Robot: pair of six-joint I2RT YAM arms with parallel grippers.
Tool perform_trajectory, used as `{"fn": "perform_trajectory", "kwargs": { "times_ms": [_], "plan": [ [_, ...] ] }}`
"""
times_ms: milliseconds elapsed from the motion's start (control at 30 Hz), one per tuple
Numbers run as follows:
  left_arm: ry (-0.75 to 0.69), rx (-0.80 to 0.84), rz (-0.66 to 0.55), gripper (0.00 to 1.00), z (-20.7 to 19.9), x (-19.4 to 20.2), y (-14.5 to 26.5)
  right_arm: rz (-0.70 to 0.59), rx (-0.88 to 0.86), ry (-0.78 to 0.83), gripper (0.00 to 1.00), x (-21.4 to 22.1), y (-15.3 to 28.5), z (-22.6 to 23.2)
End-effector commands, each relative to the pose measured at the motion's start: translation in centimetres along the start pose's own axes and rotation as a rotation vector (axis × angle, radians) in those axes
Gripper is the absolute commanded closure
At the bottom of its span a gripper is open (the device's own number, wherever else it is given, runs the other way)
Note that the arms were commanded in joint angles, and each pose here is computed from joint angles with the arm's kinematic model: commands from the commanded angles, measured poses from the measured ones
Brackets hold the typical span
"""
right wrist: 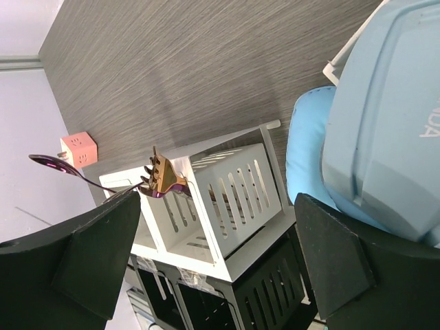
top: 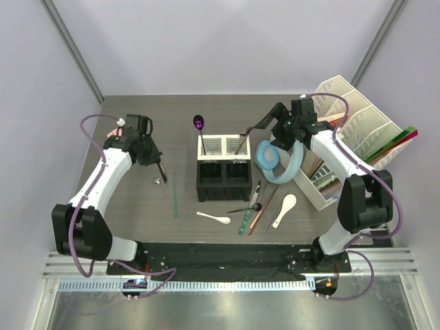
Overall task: Sort the eating utensils into containers
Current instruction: Place the knife in the container.
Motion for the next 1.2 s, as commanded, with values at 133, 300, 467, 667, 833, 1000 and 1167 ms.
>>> {"fn": "perform_trajectory", "kwargs": {
  "times_ms": [133, 300, 467, 667, 833, 1000, 1167],
  "plan": [
    [-0.116, 0.355, -0.2, 1.0, -10.7, -3.8, 5.0, -0.031, -0.07, 0.002, 0.0, -1.0, 0.9, 2.4],
    [-0.22, 0.446, -0.223, 1.0, -14.5, -2.5, 6.3, -0.031, -0.07, 0.004, 0.0, -0.6, 1.1, 2.4],
    [-0.293, 0.475, -0.274, 1.0, -16.1, -1.3, 6.5, -0.042, -0.08, 0.007, 0.01, -0.8, 1.6, 2.9],
    [-0.435, 0.429, -0.297, 1.0, -17.0, 2.5, 3.7, -0.056, -0.083, 0.023, 0.0, -0.8, 2.6, 3.1],
    [-0.472, 0.41, -0.332, 1.0, -16.8, 4.4, 2.3, -0.05, -0.06, 0.036, 0.0, -0.1, 3.3, 2.1],
    [-0.488, 0.403, -0.372, 1.0, -17.2, 5.6, 2.7, -0.047, -0.048, 0.037, 0.0, 0.2, 3.8, 2.2],
    [-0.518, 0.402, -0.4, 1.0, -17.5, 6.6, 2.3, -0.043, -0.043, 0.06, 0.0, 0.6, 3.7, 2.7]
  ]
}}
Point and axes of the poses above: each gripper's point midway between its finger pads, its own y axis back along the fingers, its own z axis along the line the jaws close on, x = y × z, the point moved 6 cm from there along y, back along the fingers, and after that the axes turned 8 degrees about -y, right-handed, at the moved point
